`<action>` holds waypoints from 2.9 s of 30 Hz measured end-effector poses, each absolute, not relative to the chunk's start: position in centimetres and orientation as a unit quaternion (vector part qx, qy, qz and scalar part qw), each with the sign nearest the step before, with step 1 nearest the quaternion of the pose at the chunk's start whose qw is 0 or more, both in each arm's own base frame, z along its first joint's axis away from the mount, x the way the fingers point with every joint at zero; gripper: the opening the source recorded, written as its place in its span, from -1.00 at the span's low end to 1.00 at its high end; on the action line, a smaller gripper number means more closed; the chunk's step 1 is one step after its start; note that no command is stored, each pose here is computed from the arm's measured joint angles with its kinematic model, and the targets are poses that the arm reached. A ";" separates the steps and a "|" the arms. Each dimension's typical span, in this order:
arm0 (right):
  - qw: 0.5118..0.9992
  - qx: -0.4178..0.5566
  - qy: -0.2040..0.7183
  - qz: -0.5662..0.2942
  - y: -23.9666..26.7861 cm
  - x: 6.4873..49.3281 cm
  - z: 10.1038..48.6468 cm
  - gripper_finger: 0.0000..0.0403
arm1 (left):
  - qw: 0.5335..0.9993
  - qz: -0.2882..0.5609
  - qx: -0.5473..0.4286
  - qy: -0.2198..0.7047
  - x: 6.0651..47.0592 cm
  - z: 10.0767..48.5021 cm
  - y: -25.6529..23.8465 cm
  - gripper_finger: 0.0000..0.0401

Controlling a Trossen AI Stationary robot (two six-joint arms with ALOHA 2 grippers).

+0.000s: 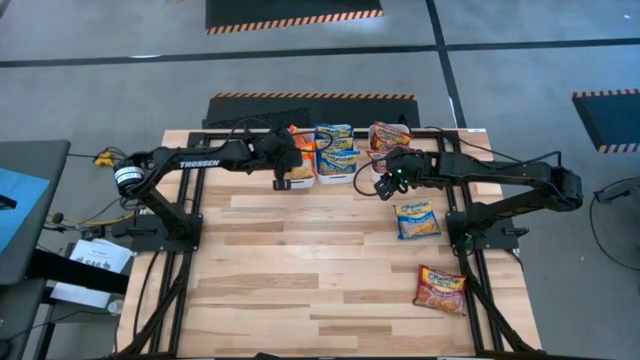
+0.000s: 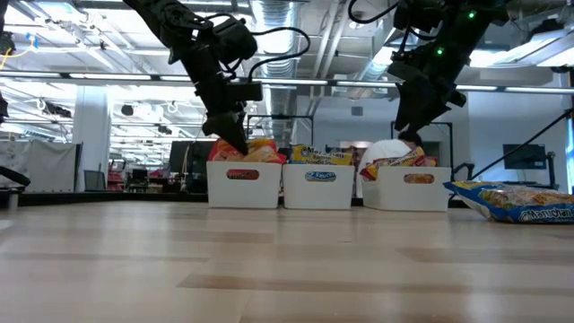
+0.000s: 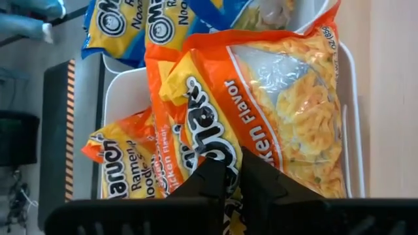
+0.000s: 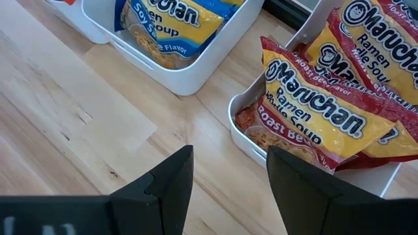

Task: Sort Maruchan noodles
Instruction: Put the orange noodle pack into the left white bin

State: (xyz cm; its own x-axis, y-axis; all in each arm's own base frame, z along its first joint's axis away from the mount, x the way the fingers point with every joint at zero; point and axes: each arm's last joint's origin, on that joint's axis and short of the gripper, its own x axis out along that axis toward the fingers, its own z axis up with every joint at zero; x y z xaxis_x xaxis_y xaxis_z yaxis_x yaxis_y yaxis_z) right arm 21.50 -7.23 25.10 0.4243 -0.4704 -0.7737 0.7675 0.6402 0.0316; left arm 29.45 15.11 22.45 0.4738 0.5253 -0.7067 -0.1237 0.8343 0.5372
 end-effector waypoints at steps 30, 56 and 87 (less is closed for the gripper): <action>0.820 0.195 0.385 -0.376 -7.2 21.5 25.1 0.09 | 0.851 0.234 0.134 0.451 30.5 27.0 14.9 -0.35; 0.819 0.194 0.387 -0.376 -7.2 21.4 25.0 0.09 | 0.888 0.068 0.016 0.455 33.8 22.3 15.0 -0.35; 0.823 0.193 0.385 -0.371 -6.9 21.6 25.1 0.09 | 0.882 0.007 -0.094 0.461 33.6 19.0 17.7 -0.35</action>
